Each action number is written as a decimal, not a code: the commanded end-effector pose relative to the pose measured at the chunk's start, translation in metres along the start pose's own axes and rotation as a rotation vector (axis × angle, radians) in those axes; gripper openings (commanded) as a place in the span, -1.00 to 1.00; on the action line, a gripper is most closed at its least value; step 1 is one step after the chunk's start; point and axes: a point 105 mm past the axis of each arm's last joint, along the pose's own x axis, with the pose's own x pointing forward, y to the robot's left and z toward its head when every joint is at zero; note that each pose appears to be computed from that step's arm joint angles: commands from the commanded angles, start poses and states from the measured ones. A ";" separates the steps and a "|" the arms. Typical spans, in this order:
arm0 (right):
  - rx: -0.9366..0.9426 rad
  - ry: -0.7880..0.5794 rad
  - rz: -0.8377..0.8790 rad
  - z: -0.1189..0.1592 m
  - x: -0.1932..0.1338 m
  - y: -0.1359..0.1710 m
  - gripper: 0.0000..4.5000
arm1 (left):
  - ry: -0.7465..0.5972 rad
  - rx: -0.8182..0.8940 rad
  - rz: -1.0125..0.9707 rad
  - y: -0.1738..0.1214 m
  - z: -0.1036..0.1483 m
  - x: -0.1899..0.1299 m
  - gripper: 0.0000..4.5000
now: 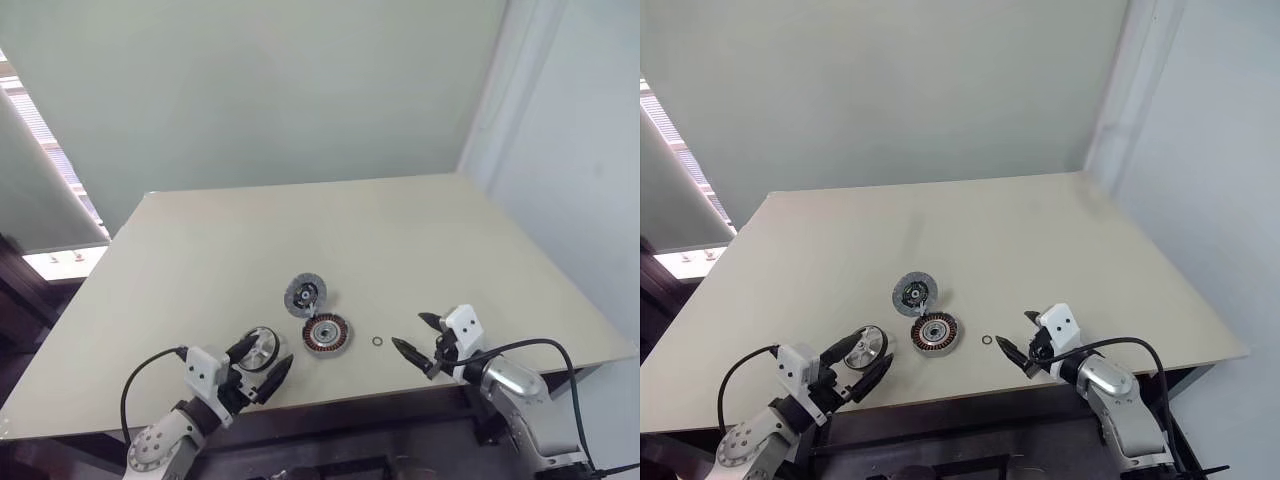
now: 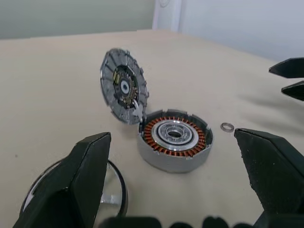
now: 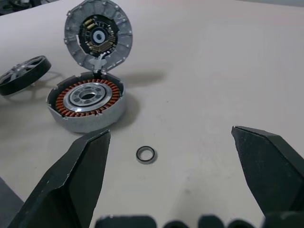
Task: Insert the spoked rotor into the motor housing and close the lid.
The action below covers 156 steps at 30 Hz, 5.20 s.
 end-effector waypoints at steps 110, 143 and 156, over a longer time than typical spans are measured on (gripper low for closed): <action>-0.032 0.064 0.228 0.020 0.130 0.088 -0.68 | 0.002 0.075 -0.075 0.002 0.006 0.006 1.00; -0.022 0.108 0.244 0.003 0.135 0.095 -0.68 | 0.011 0.080 -0.076 0.001 0.007 0.004 1.00; -0.048 0.122 0.225 0.000 0.136 0.088 -0.68 | 0.007 0.080 -0.076 0.001 0.007 0.005 1.00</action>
